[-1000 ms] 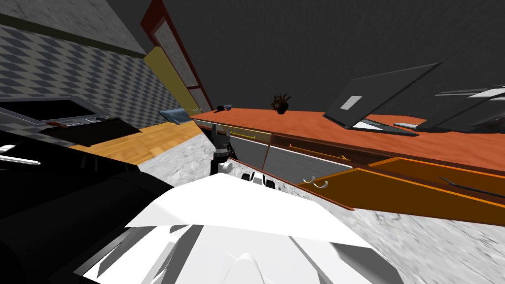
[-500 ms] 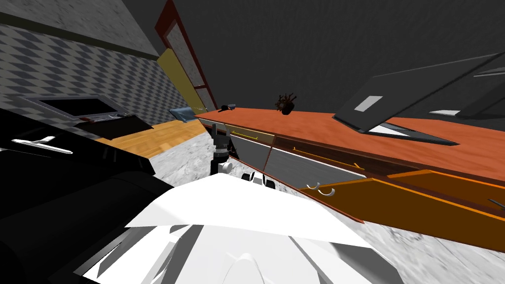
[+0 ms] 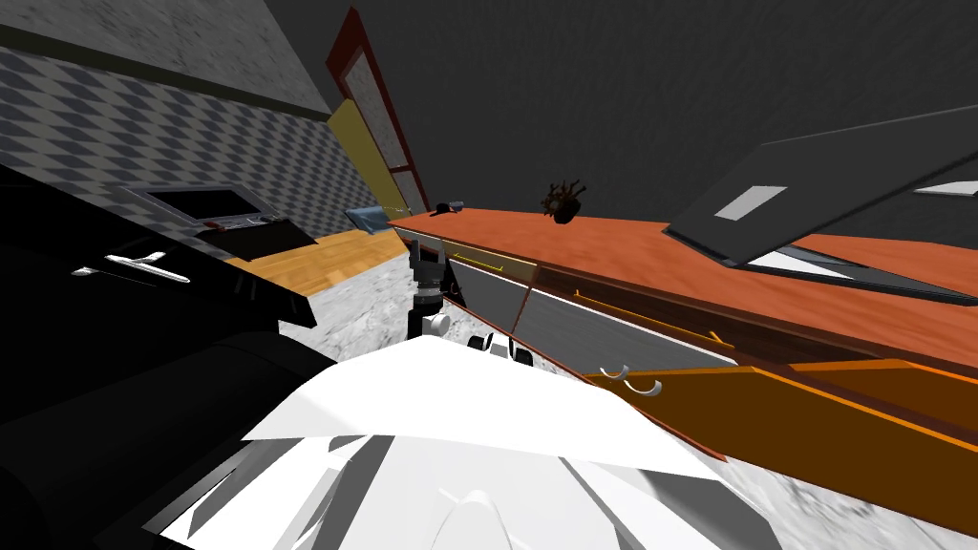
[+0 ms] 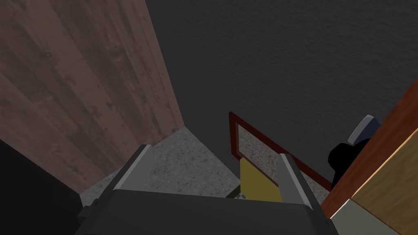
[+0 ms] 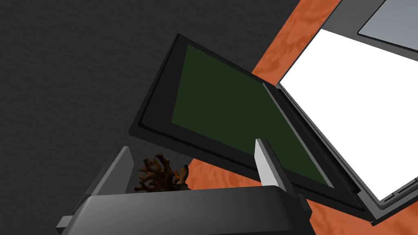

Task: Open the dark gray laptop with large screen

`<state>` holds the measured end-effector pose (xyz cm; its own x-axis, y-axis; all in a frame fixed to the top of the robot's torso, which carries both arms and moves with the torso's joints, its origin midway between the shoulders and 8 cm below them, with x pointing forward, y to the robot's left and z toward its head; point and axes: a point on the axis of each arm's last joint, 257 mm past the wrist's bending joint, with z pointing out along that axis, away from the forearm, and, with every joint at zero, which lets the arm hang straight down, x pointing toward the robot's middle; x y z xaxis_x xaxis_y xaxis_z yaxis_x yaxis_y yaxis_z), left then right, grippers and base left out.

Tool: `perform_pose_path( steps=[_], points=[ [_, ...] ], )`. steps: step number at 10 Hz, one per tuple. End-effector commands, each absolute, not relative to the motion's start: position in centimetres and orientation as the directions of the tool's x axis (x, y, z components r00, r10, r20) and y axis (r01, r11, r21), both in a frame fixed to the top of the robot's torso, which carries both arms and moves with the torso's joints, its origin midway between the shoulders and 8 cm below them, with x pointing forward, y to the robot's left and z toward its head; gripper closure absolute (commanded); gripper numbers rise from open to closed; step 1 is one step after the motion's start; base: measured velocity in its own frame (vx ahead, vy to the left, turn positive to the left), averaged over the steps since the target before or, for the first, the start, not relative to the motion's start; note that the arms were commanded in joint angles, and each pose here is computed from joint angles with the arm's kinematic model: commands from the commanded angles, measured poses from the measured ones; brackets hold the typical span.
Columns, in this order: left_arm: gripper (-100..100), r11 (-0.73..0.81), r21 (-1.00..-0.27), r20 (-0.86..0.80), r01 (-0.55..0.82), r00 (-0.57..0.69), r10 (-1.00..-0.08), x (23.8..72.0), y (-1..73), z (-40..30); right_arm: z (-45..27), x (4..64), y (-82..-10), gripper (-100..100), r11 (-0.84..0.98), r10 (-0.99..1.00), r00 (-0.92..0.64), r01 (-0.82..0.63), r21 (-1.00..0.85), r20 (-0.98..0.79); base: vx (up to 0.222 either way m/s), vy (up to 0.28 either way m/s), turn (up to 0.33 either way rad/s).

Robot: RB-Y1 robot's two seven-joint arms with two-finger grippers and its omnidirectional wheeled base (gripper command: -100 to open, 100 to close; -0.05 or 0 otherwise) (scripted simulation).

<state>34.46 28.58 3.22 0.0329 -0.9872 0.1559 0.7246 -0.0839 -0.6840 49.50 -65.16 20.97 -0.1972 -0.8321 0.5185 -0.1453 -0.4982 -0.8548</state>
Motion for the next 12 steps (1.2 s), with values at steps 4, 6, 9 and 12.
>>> perform_pose_path(
  steps=[4, 6, 9, 12],
  points=[
    [0, -0.084, -0.684, 0.156, 0.725, 0.033, -0.987, 34.5, 28.6, 3.2, 21.3, 49.0, -66.0, 100, -0.434, -0.864, -0.218, -0.130, -0.891, 0.453, 0.043, -0.026, 0.006],
    [0, -0.084, -0.684, 0.156, 0.725, 0.033, -0.987, 34.5, 28.6, 3.2, 21.2, 48.4, -66.8, 100, -0.365, -0.894, -0.234, -0.111, -0.925, 0.381, -0.027, -0.076, 0.044],
    [0, -0.084, -0.684, 0.156, 0.725, 0.033, -0.987, 34.5, 28.6, 3.2, 21.0, 47.6, -67.9, 100, -0.257, -0.929, -0.253, -0.078, -0.963, 0.268, -0.024, -0.058, 0.027],
    [0, -0.084, -0.684, 0.156, 0.725, 0.033, -0.987, 34.5, 28.6, 3.2, 20.8, 47.0, -68.6, 100, -0.183, -0.946, -0.262, -0.054, -0.982, 0.191, -0.020, -0.044, 0.018]
  ],
)
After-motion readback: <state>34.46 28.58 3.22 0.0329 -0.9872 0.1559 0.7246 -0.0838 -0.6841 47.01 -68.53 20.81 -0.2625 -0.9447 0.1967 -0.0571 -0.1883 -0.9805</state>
